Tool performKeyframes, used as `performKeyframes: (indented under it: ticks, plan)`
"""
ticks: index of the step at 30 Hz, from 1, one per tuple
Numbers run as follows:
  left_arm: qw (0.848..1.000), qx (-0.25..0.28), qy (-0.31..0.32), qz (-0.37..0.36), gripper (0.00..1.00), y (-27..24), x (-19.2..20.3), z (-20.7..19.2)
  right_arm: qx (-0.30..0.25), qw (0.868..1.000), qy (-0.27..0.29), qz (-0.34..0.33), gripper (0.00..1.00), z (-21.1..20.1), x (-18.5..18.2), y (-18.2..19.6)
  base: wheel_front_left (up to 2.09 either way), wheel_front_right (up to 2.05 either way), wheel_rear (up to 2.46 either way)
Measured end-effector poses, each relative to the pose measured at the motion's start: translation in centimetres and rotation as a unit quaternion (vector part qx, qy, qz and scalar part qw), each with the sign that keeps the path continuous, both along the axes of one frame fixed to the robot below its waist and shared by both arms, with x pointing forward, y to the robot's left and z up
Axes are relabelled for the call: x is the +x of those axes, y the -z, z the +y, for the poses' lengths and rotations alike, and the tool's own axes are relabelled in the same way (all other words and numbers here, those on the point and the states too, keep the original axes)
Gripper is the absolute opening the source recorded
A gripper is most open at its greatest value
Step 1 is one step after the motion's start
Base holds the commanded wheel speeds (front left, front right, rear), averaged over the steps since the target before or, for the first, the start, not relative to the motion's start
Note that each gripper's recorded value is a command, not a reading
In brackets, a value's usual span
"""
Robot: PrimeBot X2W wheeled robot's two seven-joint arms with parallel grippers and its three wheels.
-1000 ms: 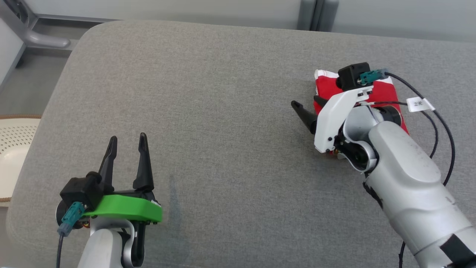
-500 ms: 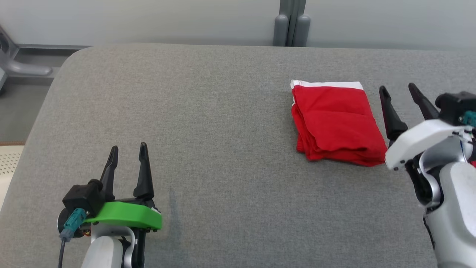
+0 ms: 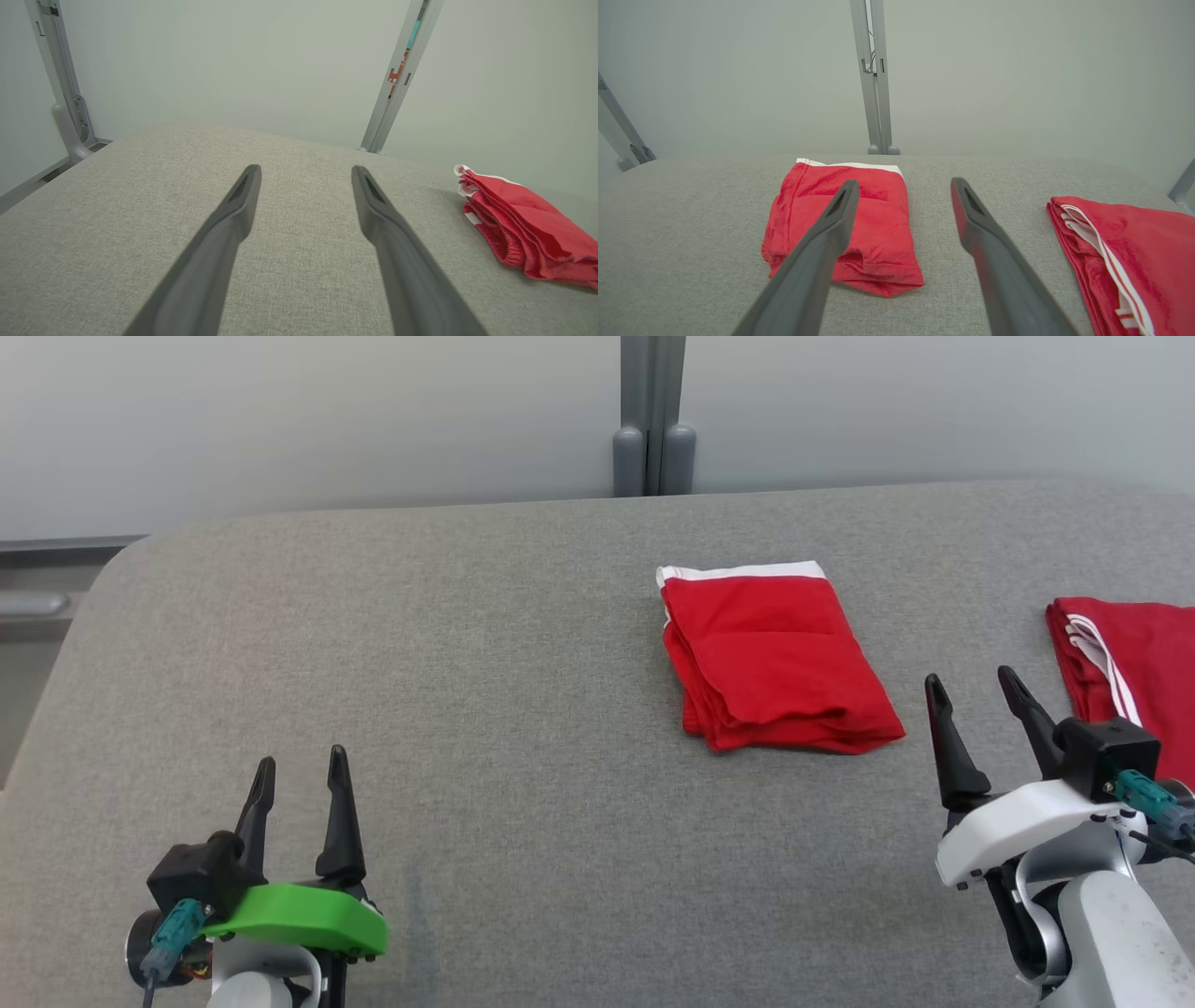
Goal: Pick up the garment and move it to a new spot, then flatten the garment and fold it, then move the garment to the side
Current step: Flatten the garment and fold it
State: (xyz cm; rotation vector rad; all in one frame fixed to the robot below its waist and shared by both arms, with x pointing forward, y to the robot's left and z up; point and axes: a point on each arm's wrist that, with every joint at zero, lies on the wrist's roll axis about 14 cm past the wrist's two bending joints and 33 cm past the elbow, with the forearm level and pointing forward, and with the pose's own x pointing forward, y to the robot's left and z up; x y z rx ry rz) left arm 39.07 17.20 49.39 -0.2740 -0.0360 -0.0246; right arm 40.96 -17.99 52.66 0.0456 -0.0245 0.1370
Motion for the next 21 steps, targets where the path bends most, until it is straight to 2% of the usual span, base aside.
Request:
performKeyframes:
  ticks: [9,21]
  plan:
    - [1.0,0.0,0.025,-0.002,1.0,-0.1,-0.5,-1.7,0.01,1.0,0.019,-0.005,1.0,-1.4,-2.2,-0.2,0.0,0.0,0.0]
    - [1.0,-0.001,0.029,0.001,1.0,0.1,-0.4,-2.0,0.019,1.0,0.025,0.001,1.0,-1.8,-2.2,0.2,0.0,0.0,0.0]
